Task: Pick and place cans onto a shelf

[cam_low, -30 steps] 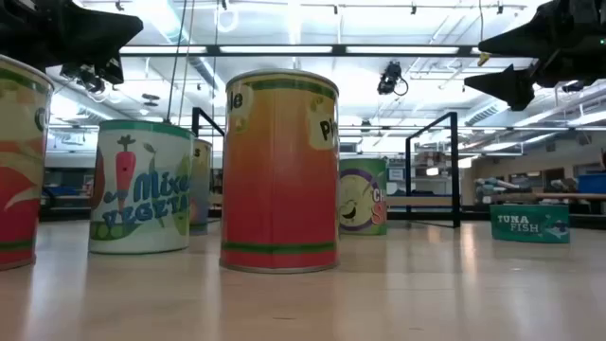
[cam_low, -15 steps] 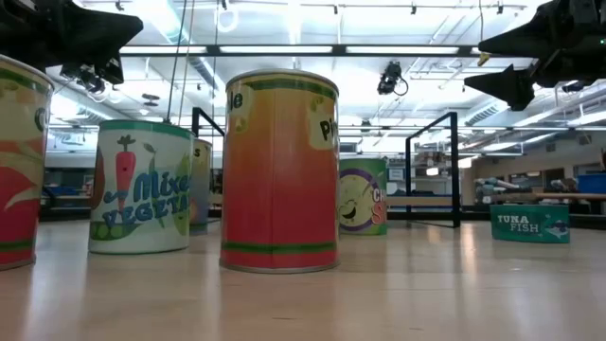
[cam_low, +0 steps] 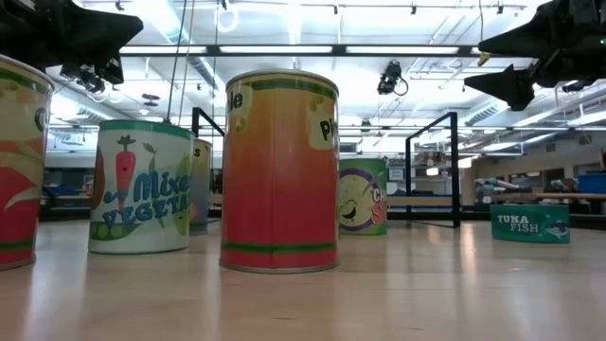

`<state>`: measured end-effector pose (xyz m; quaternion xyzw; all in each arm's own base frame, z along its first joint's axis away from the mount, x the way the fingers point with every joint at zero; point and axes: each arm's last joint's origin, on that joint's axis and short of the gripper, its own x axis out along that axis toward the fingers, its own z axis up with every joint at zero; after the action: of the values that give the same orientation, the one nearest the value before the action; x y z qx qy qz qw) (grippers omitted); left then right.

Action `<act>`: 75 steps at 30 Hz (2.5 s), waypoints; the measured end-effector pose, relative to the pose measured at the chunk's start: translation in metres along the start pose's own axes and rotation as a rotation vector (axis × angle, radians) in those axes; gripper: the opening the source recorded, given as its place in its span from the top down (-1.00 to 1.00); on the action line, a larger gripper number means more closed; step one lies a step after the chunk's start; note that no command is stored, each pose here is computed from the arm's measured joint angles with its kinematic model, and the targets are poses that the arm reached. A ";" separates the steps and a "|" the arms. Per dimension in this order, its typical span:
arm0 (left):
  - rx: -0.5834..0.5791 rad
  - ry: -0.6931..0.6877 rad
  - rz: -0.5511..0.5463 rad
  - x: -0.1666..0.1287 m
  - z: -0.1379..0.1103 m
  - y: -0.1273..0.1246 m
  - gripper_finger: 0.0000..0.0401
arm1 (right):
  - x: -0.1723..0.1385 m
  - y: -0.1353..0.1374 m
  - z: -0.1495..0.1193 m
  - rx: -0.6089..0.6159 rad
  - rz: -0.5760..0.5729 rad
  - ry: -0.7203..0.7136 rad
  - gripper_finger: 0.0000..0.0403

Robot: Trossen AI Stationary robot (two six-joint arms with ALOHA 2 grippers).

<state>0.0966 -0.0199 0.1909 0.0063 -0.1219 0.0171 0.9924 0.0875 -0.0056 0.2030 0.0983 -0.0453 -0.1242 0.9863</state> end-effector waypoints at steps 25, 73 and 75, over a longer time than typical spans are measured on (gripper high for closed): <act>-0.362 0.004 -0.003 0.000 0.000 0.000 0.88 | 0.000 0.000 0.000 0.000 0.000 0.000 -0.85; -0.096 0.936 0.100 0.048 0.010 -0.016 -0.52 | -0.002 0.005 0.022 0.029 0.090 -0.212 -0.85; -0.111 0.977 0.122 0.054 0.012 -0.018 -0.54 | -0.001 0.006 0.022 0.009 0.086 -0.200 -0.85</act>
<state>0.1471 -0.0358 0.2157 -0.0624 0.3569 0.0696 0.9295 0.0856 -0.0042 0.2258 0.0877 -0.1483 -0.0906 0.9809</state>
